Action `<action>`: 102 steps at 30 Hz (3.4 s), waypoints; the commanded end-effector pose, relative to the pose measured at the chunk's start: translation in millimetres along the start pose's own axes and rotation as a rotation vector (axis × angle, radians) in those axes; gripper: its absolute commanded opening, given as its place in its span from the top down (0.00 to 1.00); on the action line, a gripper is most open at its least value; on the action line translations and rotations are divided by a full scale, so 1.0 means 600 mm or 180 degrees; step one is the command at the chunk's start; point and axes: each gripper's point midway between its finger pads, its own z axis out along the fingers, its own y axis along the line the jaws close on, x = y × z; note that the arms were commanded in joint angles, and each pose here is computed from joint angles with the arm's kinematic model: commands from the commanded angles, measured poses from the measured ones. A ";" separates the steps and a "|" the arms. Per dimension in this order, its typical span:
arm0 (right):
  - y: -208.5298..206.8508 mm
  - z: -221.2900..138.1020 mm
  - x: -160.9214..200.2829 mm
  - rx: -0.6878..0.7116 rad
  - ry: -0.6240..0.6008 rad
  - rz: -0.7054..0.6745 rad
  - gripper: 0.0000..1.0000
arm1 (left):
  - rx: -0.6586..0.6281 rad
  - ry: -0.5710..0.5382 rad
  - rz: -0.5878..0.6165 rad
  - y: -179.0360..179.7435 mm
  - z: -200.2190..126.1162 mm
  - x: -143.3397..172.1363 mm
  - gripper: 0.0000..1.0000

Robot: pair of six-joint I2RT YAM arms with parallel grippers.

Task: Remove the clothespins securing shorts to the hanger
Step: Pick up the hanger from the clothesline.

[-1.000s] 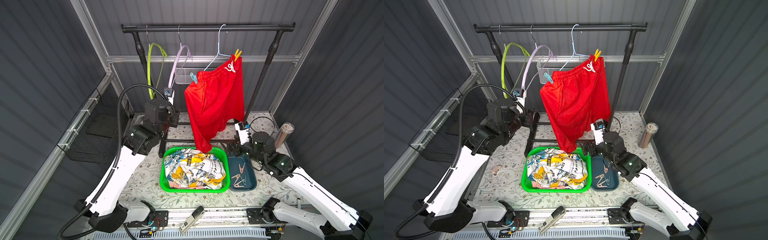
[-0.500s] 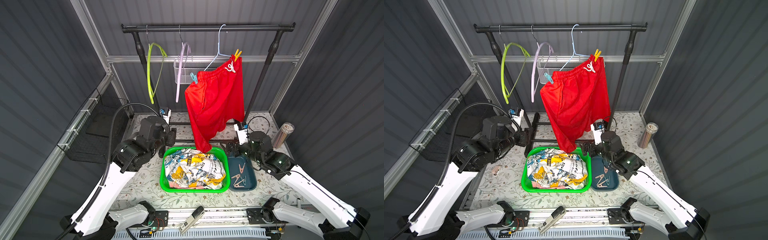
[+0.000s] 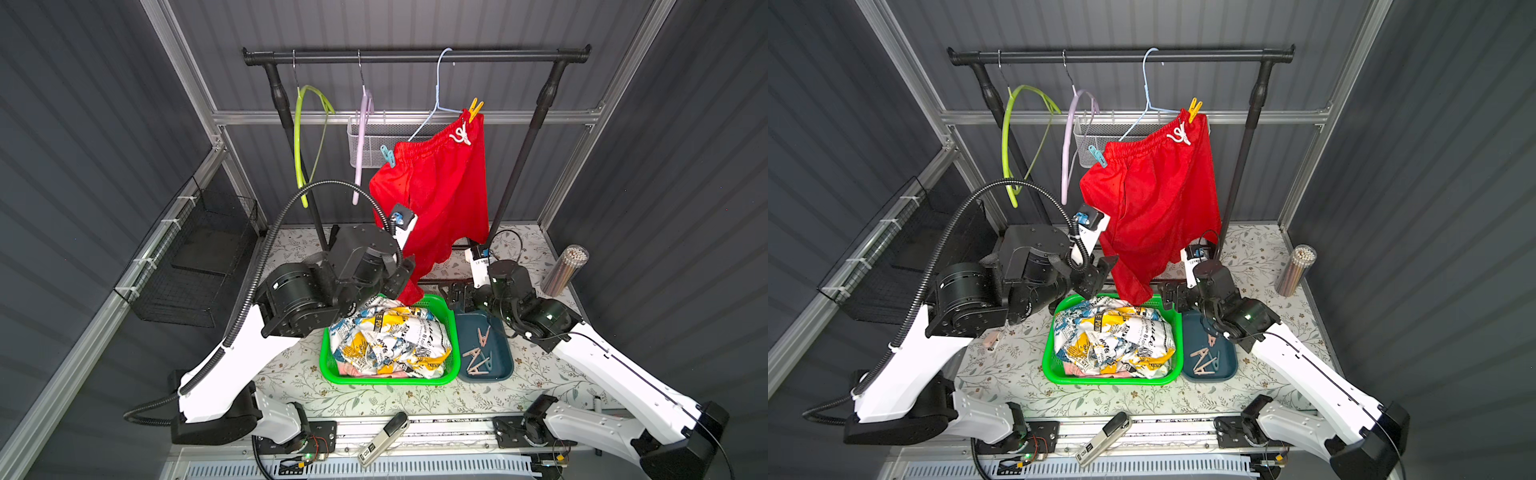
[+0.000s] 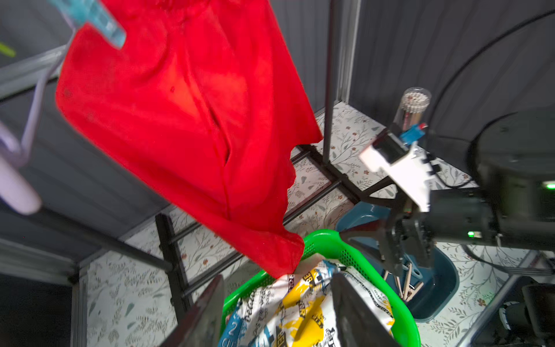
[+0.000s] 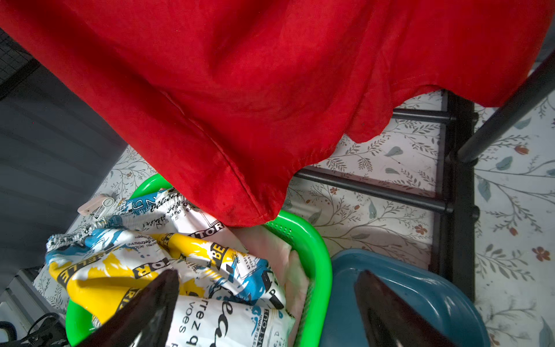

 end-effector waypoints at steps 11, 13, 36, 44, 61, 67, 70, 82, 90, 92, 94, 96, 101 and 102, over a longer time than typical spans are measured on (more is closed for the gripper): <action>-0.009 -0.012 0.019 -0.0025 -0.0053 0.0050 0.07 | -0.0382 -0.0450 0.0429 0.093 0.008 -0.102 0.31; -0.007 -0.012 0.017 -0.0045 -0.0049 0.0030 0.07 | -0.0377 -0.0424 0.0333 0.118 0.022 -0.099 0.31; -0.008 -0.007 0.016 -0.0047 -0.0110 -0.0095 0.07 | -0.0213 -0.0538 0.0308 0.207 0.124 -0.115 0.32; -0.004 -0.002 0.017 -0.0076 -0.0082 -0.0118 0.10 | 0.0036 -0.0503 0.0316 0.184 0.155 -0.104 0.43; -0.010 -0.003 0.021 -0.0028 -0.0084 -0.0117 0.11 | 0.0440 -0.0937 0.0011 0.148 0.172 -0.135 0.71; -0.013 -0.003 0.024 -0.0010 -0.0076 -0.0129 0.12 | 0.0364 -0.1056 -0.0151 0.156 0.171 -0.141 0.68; -0.013 -0.001 0.027 -0.0009 -0.0056 -0.0130 0.13 | 0.0332 -0.1130 -0.0185 0.160 0.160 -0.146 0.70; -0.010 0.008 0.032 -0.0043 -0.0001 -0.0128 0.22 | 0.0183 -0.1072 -0.0171 0.172 0.134 -0.137 0.68; -0.011 0.008 0.034 -0.0036 0.0007 -0.0114 0.24 | 0.0189 -0.0996 -0.0134 0.171 0.140 -0.132 0.88; -0.011 0.007 0.034 -0.0035 0.0003 -0.0113 0.24 | 0.0178 -0.0978 -0.0132 0.171 0.146 -0.130 0.96; -0.012 0.005 0.034 -0.0031 -0.0005 -0.0117 0.24 | 0.0168 -0.0976 -0.0133 0.172 0.151 -0.130 1.00; -0.014 0.003 0.033 -0.0015 -0.0021 -0.0122 0.24 | 0.0149 -0.1019 -0.0152 0.174 0.156 -0.133 1.00; -0.019 -0.005 0.029 0.0040 -0.0072 -0.0152 0.24 | 0.0109 -0.1286 -0.0342 0.181 0.159 -0.152 1.00; -0.020 -0.007 0.027 0.0050 -0.0085 -0.0155 0.24 | 0.0116 -0.1410 -0.0400 0.181 0.154 -0.160 1.00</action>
